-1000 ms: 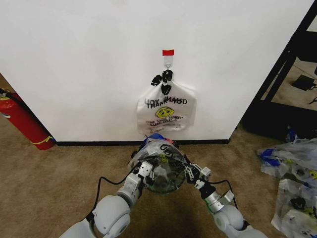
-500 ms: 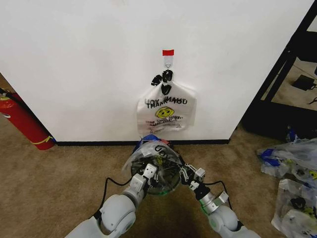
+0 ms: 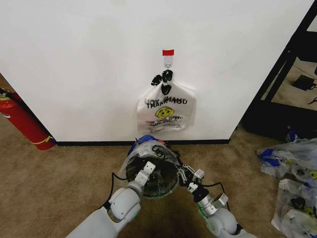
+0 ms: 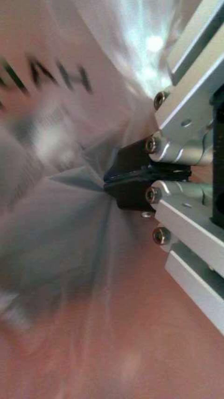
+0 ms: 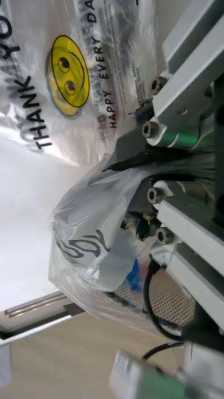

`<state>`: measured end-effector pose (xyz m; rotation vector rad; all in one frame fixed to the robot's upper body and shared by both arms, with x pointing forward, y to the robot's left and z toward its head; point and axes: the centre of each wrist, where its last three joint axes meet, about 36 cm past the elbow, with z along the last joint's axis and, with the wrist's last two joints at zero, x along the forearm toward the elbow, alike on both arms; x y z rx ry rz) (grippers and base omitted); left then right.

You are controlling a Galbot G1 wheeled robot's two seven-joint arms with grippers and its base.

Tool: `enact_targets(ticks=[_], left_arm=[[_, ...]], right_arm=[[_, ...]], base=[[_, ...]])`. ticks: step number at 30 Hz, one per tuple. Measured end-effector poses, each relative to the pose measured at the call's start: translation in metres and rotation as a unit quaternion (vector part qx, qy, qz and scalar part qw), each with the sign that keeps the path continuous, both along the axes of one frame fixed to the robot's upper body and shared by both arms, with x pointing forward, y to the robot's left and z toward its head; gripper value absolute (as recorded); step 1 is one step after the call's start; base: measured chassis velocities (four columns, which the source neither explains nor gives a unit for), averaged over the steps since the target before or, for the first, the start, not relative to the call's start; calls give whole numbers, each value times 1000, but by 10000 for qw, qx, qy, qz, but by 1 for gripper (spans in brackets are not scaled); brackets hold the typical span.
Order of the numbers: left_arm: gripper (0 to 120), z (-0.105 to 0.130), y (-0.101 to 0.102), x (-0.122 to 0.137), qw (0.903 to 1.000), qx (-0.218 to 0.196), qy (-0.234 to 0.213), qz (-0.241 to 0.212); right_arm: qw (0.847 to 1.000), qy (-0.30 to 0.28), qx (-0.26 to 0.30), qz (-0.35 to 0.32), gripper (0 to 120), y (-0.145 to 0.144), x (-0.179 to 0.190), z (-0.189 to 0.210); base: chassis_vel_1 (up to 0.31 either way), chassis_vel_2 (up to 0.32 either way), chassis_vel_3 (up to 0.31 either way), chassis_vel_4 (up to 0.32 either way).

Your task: Pick up the garbage bag from the wall and place it over the trash bin.

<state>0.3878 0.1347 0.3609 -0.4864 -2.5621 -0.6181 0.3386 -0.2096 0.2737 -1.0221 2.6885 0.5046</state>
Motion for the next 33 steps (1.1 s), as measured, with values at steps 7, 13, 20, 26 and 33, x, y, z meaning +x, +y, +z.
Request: enact_targets(ticks=[7,13,20,26,33], left_arm=[[0,-10,5,12,9993,289,-64,250],[0,-12,10,18,9986,381,-73,369],[0,-4,5,12,9996,19,65,282],[0,5,-22,4,9980,-608,189,-33],[0,-13,-38,15,9981,-569,238,29]], right_arm=[[10000,-9,-15,83,1,-3,-2,1],[9998,-35,-50,180,1,-7,-1,1],[9998,-37,-65,208,1,-10,4,-3],[9997,15,-62,240,1,-4,3,-12],[9996,27,-47,263,1,3,0,-18]], base=[[0,0,0,0],[0,0,0,0],[0,0,0,0],[0,0,0,0],[0,0,0,0]])
